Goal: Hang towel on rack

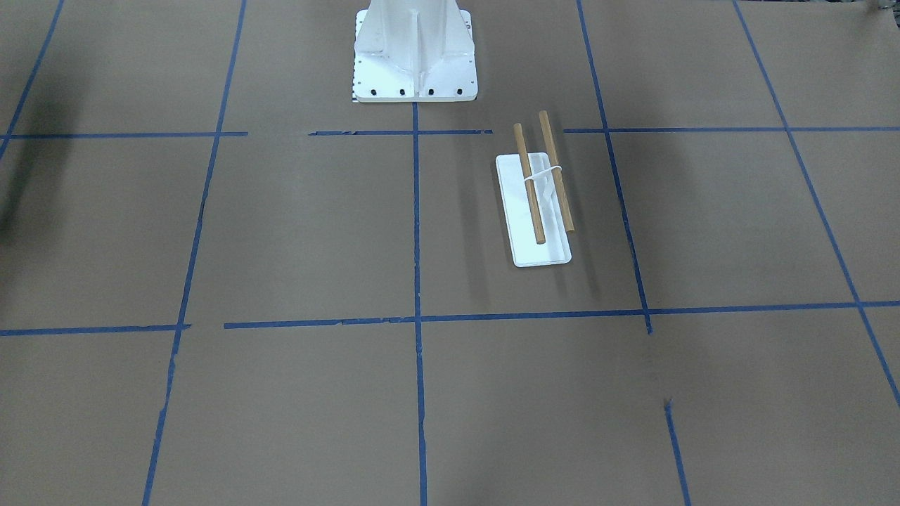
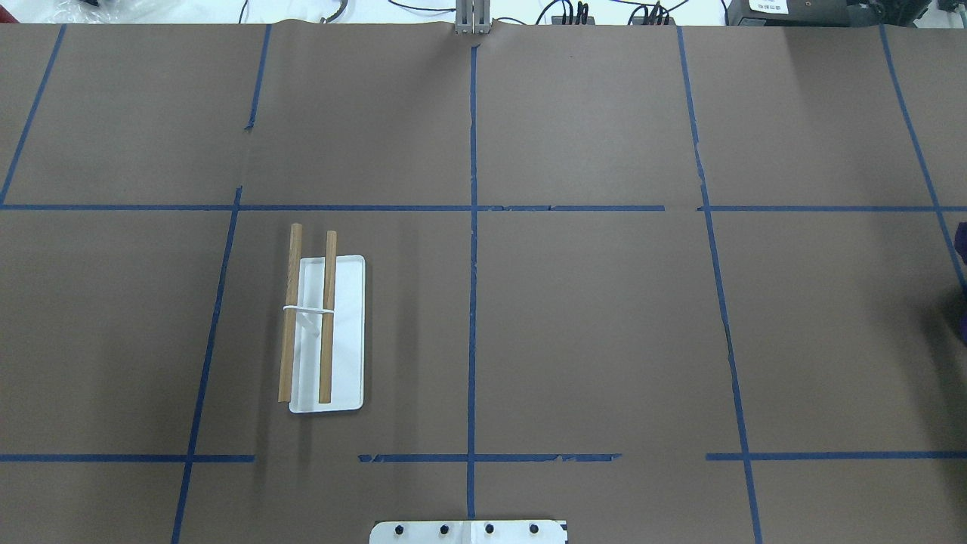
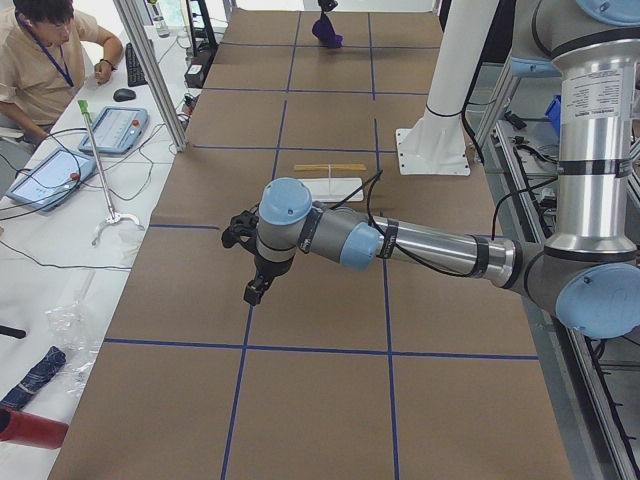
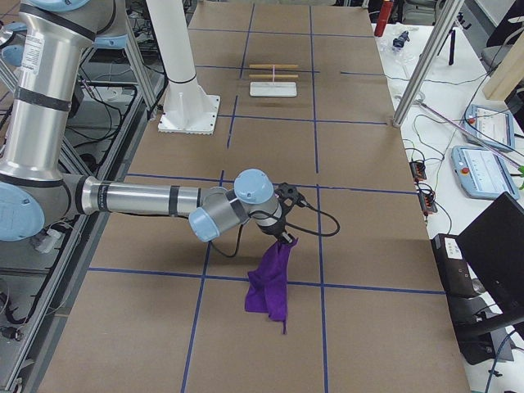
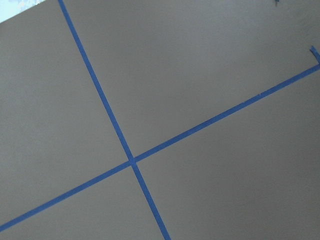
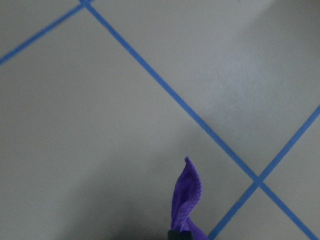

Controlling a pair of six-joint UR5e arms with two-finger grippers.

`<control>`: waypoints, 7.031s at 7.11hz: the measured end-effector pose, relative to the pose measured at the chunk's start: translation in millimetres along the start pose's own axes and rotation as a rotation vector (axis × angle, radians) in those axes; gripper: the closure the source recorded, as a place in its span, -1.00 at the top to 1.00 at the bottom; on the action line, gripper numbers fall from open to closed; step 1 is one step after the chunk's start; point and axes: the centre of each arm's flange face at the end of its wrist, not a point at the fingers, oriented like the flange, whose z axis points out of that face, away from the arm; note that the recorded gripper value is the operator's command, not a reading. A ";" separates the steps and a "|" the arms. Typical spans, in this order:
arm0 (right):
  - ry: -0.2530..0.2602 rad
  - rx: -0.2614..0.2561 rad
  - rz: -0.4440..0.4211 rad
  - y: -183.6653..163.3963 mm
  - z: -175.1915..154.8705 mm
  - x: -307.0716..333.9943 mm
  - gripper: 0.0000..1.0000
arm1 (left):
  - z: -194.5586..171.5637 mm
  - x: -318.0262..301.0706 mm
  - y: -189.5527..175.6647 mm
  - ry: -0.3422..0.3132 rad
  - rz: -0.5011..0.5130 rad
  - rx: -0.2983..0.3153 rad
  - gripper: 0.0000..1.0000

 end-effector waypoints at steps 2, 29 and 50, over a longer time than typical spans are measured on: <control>-0.023 0.018 0.009 -93.5 -22.0 -1.3 -1.00 | -11.7 8.5 -22.2 -0.020 0.100 0.100 1.00; -0.093 0.524 0.165 -428.1 -44.3 -461.0 -1.00 | 72.6 582.3 -296.6 0.478 -1.029 -0.116 -0.18; 0.025 -0.270 0.309 -268.0 40.5 -131.3 1.00 | 88.8 403.4 -79.5 0.358 -0.466 -0.021 -1.00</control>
